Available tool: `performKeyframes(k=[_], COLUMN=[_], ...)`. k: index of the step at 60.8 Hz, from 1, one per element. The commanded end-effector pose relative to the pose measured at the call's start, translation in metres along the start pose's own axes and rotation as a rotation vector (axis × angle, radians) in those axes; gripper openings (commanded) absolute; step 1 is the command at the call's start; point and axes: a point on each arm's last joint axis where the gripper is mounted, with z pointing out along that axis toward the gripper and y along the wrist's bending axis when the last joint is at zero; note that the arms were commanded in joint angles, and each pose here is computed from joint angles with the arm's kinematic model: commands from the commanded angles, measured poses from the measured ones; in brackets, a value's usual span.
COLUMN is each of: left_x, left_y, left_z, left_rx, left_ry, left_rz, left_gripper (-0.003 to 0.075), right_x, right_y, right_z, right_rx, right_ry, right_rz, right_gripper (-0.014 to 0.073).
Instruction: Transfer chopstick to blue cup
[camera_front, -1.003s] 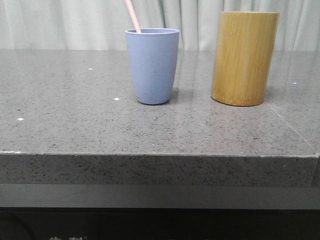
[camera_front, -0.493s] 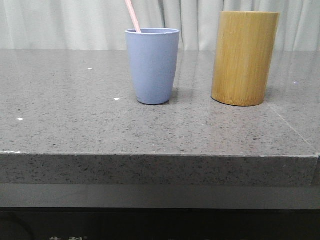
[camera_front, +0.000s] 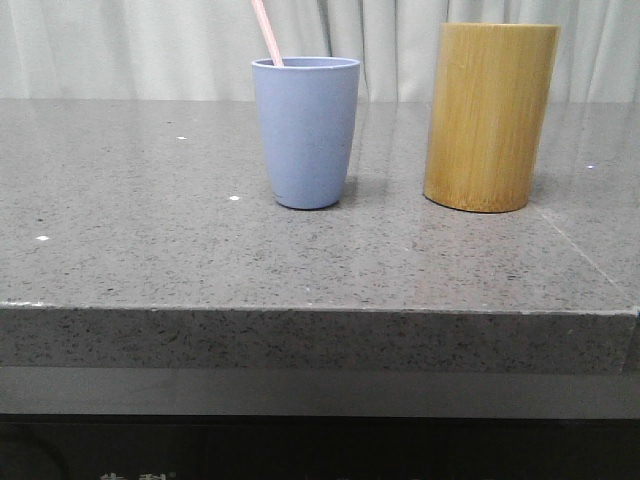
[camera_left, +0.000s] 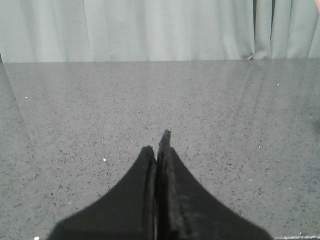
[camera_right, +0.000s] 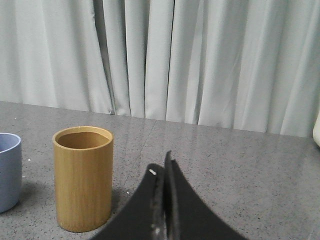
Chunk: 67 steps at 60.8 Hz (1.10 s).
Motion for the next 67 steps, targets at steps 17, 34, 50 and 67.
performKeyframes(k=[17,34,50,67], left_x=[0.022,0.053,0.054,0.054], left_y=[-0.001,-0.002,-0.002,-0.002], left_z=[0.008,0.020,0.021,0.021], left_rx=[0.003,0.007,0.003,0.003], left_ry=[-0.047,-0.049,-0.087,-0.085], left_rz=[-0.030,-0.075,-0.080,-0.080], left_gripper=[-0.0019,-0.0019,-0.0019,-0.0019], right_x=[-0.015,-0.015,-0.015,-0.015], right_y=[-0.001,-0.001,-0.001,-0.001], right_z=[0.000,0.000,0.000,0.000], right_rx=[0.008,0.008,0.008,0.008], right_ry=[-0.098,-0.097,-0.097,-0.097], right_rz=[-0.023,-0.023,-0.023,-0.023], right_gripper=[-0.0117,-0.0117,-0.0117,-0.0117])
